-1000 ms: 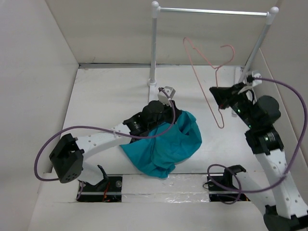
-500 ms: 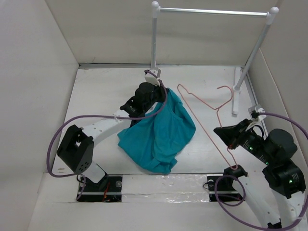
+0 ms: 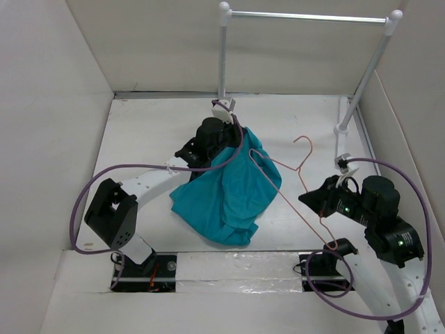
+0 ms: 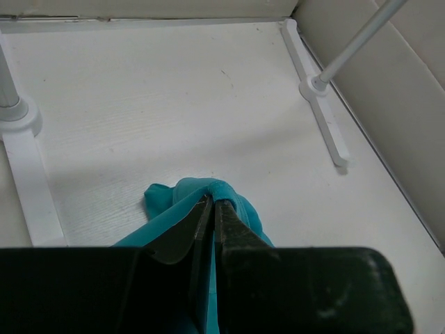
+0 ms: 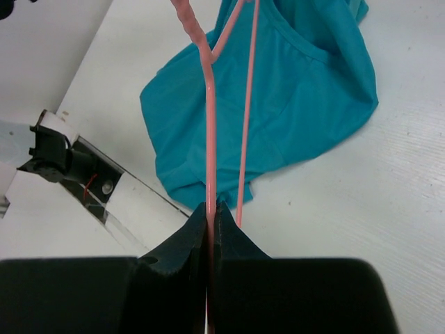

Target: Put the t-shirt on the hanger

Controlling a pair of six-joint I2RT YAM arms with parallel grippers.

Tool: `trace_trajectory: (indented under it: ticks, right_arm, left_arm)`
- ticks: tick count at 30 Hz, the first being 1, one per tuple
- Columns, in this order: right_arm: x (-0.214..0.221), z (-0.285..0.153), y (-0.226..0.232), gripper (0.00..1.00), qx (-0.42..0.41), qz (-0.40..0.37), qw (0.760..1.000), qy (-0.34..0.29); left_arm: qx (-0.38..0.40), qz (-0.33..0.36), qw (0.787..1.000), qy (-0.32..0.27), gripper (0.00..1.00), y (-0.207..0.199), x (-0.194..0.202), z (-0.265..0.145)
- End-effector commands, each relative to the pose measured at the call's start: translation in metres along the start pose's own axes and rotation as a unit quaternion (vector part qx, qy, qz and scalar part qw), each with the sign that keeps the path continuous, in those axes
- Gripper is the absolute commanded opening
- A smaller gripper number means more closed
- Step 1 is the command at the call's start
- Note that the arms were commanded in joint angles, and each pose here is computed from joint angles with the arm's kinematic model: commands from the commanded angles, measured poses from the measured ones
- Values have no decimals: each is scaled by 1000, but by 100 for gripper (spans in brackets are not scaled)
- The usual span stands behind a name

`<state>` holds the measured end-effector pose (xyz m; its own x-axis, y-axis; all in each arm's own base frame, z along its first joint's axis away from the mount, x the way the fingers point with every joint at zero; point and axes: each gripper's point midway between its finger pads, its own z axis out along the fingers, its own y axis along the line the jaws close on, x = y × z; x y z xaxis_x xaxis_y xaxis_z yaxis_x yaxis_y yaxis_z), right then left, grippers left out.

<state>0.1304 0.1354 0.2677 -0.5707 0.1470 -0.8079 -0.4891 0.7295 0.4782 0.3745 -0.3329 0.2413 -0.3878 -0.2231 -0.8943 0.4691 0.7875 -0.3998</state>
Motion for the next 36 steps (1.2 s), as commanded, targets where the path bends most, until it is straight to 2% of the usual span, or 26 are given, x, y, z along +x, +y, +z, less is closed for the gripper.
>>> trace_trajectory:
  ticks: [1,6,13,17,23,29,32,33,36]
  right_arm:
    - [-29,11,3,0,-11,-27,998,-50]
    - [-40,25,-8,0,9,-27,998,-56]
    - [-58,39,-15,0,15,-15,995,-98]
    - [-70,57,-13,0,-1,-17,994,-106]
    - [-79,88,25,0,-72,-26,992,-96]
    - [-67,121,46,0,-85,-24,993,-83]
    - [-70,131,47,0,-76,-28,992,-100]
    - [-79,133,54,0,-92,-30,988,-124]
    - [-76,149,57,0,-115,-32,987,-109]
  left_arm:
    - [45,-3,997,-63,0,-34,-51,-20]
    - [67,-7,996,-59,0,-48,-47,-34]
    - [114,-30,992,-53,0,-64,-50,-56]
    - [130,-5,989,-69,0,-89,-56,-73]
    - [163,-5,983,-78,0,-110,-70,-93]
    - [172,-2,982,-74,0,-119,-67,-110]
    - [189,-4,979,-73,0,-127,-71,-119]
    - [195,-2,978,-69,0,-131,-70,-123]
    - [213,4,974,-78,0,-145,-72,-137]
